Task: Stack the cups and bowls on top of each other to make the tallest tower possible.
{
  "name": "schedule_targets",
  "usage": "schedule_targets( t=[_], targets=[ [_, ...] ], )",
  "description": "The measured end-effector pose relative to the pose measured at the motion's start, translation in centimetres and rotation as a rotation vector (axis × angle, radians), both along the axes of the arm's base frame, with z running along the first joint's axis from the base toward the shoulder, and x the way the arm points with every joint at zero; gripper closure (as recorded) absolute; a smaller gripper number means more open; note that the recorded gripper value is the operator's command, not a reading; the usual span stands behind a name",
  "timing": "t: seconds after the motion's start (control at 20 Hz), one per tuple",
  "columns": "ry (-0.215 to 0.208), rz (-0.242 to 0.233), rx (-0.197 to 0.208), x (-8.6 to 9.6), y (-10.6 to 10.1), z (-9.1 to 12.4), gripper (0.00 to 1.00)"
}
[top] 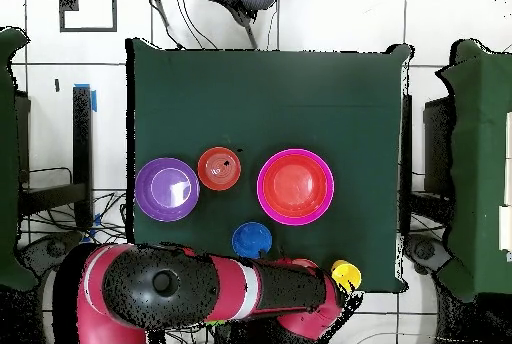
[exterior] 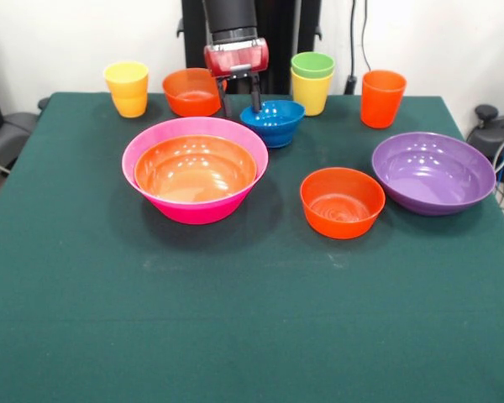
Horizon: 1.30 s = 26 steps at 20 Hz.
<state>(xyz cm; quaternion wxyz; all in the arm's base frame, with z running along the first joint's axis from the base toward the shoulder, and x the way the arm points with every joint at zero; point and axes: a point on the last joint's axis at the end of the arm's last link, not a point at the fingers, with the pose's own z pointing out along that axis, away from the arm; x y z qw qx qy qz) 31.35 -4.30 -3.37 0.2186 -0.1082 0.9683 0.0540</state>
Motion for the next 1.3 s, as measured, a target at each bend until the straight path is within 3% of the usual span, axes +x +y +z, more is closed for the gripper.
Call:
schedule_targets(
  t=[0.4,0.45,1.3],
  targets=[
    [0.008,-0.004,-0.006,-0.3,0.1,-0.5,0.00],
    [0.006,-0.002,-0.006,-0.2,0.1,-0.5,1.00],
    [-0.018,0.019,-0.008,1.1,-0.3,-0.8,1.00]
  ],
)
